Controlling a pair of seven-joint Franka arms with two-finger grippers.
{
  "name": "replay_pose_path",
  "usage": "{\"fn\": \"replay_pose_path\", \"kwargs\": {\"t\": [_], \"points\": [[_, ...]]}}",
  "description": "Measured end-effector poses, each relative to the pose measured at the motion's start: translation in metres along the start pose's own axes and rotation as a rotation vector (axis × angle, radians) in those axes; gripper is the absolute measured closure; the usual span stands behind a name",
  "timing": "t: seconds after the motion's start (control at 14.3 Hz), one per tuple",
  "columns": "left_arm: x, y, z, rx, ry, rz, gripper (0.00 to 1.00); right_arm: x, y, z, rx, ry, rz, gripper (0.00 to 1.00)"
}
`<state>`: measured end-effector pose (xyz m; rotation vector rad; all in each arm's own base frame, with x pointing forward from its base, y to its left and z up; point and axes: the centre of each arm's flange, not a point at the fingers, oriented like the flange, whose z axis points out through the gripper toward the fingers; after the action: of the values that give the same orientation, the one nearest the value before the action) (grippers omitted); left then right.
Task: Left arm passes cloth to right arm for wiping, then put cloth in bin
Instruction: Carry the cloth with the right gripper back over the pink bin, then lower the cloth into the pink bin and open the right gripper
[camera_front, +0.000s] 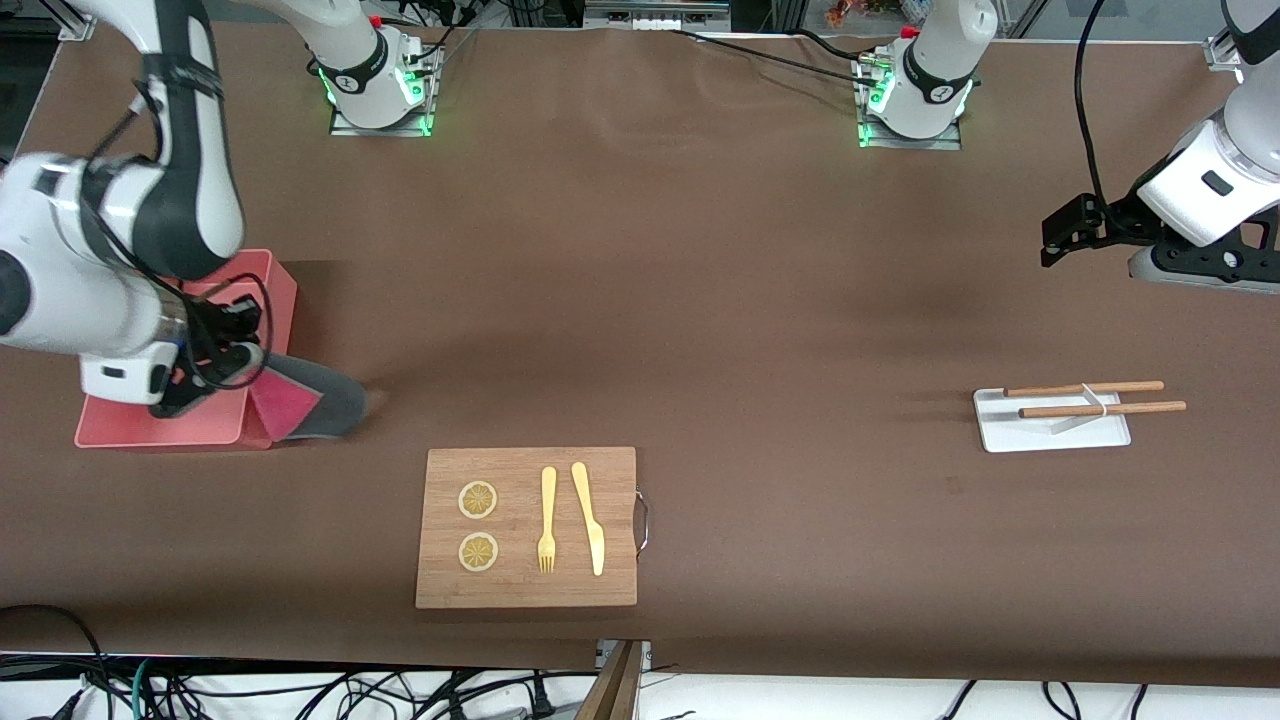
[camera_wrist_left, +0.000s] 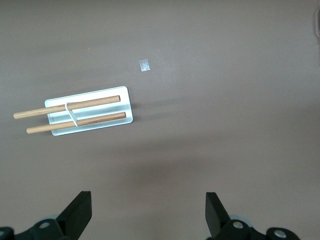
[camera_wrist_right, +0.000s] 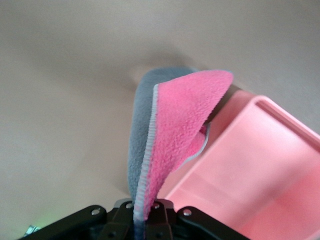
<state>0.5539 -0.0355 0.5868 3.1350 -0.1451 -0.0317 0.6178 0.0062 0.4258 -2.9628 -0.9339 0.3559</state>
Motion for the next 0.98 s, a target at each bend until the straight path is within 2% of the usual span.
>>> {"fn": "replay_pose_path", "kwargs": {"t": [0.35,0.63,0.84,0.98], "points": [[0.000,0.000,0.000,0.000,-0.001,0.000,0.00,-0.083,0.016,-0.078,0.007,-0.004,0.044,0.98],[0.000,0.000,0.000,0.000,-0.001,-0.001,0.00,-0.146,0.041,-0.107,0.003,0.010,0.053,0.98],[0.000,0.000,0.000,0.000,-0.001,-0.001,0.00,-0.165,0.067,-0.101,-0.027,0.003,0.092,0.98],[0.000,-0.001,0.000,0.000,-0.001,-0.001,0.00,-0.159,0.080,-0.084,-0.048,-0.006,0.106,0.98]]}}
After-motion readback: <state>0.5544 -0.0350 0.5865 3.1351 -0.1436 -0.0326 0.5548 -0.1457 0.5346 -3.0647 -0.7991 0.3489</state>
